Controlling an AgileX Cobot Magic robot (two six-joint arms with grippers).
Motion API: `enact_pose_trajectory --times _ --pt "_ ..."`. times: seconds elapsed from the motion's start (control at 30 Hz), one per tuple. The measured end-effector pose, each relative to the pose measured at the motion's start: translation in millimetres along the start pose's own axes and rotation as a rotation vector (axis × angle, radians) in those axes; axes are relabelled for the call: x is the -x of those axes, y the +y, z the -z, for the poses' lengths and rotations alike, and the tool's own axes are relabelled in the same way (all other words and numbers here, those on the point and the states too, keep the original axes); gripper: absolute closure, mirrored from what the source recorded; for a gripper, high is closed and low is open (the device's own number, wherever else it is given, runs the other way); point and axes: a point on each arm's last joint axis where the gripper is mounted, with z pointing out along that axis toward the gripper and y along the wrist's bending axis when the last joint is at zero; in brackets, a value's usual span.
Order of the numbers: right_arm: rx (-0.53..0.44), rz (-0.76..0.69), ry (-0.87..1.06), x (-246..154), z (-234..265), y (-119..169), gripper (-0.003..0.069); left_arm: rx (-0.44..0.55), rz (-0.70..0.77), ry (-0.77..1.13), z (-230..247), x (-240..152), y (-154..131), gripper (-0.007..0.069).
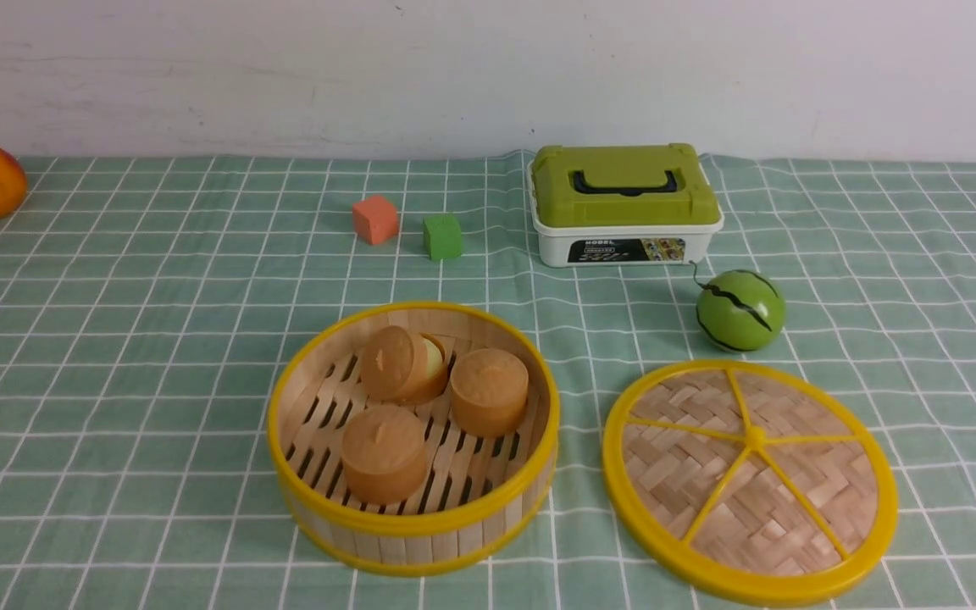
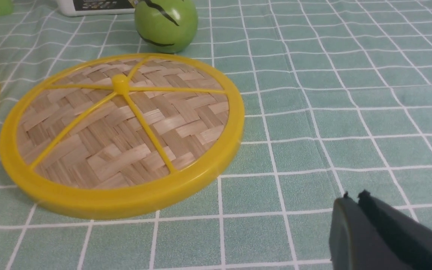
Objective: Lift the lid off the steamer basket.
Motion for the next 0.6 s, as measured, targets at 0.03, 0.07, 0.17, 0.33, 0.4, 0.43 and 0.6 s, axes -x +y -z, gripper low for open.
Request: enact_pose_trajectory --times 0.03,0.07,0.17,0.33,0.4,0.43,0.6 --pt "0.000 0.001 0.000 0.0 0.0 0.0 0.0657 0.000 0.000 0.000 0.0 0.0 0.0 0.0386" --pt "0.000 0.001 0.000 0.0 0.0 0.0 0.0657 0.000 0.000 0.000 0.0 0.0 0.0 0.0386" --pt "-0.001 0.002 0.000 0.1 0.0 -0.1 0.0655 0.000 0.000 0.000 0.0 0.0 0.0 0.0386" --pt "-0.001 0.002 0.000 0.1 0.0 -0.1 0.0648 0.000 0.000 0.000 0.0 0.0 0.0 0.0386" --pt "-0.001 0.002 0.000 0.1 0.0 -0.1 0.0646 0.000 0.000 0.000 0.0 0.0 0.0 0.0386" --pt "-0.001 0.002 0.001 0.0 0.0 -0.1 0.0645 0.000 0.000 0.000 0.0 0.0 0.0 0.0386" --pt "-0.001 0.002 0.001 0.0 0.0 -0.1 0.0639 0.000 0.000 0.000 0.0 0.0 0.0 0.0386"
